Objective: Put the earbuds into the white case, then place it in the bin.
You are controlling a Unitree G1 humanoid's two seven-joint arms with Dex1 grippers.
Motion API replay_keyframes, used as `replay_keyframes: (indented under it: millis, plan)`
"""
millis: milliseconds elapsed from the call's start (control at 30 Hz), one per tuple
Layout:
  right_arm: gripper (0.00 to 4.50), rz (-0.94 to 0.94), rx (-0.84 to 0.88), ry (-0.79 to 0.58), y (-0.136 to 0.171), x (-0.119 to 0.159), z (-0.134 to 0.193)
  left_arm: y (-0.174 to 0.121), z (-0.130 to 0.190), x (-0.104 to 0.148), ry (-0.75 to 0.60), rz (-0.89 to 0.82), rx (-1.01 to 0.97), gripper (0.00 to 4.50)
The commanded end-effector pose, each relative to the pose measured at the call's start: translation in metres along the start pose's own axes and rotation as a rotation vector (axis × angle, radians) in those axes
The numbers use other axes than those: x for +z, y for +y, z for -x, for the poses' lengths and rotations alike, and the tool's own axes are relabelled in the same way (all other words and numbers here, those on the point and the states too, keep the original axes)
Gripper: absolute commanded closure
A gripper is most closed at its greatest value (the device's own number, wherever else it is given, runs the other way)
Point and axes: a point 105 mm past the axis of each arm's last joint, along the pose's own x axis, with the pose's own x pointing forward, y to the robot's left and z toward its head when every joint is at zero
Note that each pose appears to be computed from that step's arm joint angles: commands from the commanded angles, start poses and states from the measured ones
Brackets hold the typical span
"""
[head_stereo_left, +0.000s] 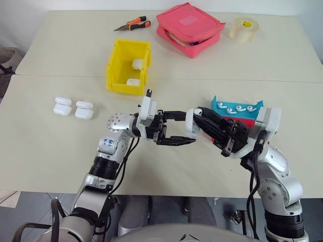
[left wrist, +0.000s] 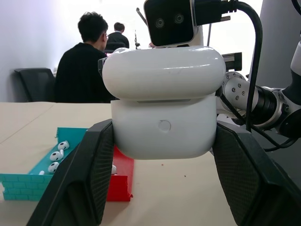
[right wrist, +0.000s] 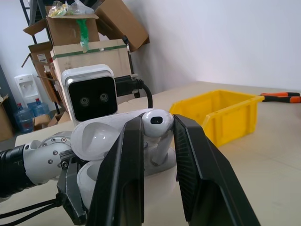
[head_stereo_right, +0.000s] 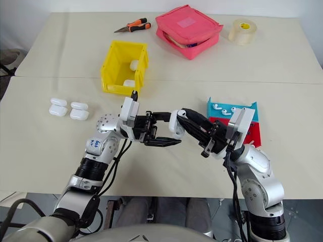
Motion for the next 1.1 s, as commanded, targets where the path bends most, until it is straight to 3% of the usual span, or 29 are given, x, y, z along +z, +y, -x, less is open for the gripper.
replay_keyframes:
  millis: [33, 433, 833, 1100]
  plan:
    - [3.98, -0.039, 0.011, 0.047, 0.003, -0.013, 0.001, 0.0, -0.009, 0.018, -0.062, -0.072, -0.024, 1.74]
    - [3.98, -0.101, 0.031, 0.132, 0.002, -0.022, 0.011, 0.014, -0.014, 0.027, -0.131, -0.102, 0.049, 1.74]
    - [0.16, -0.067, 0.077, 0.118, -0.004, -0.006, 0.01, 0.013, -0.015, 0.025, -0.137, -0.119, 0.055, 1.74]
    - [0.03, 0.055, -0.004, 0.227, -0.022, 0.013, 0.053, 0.013, -0.004, 0.016, -0.096, -0.114, 0.081, 1.74]
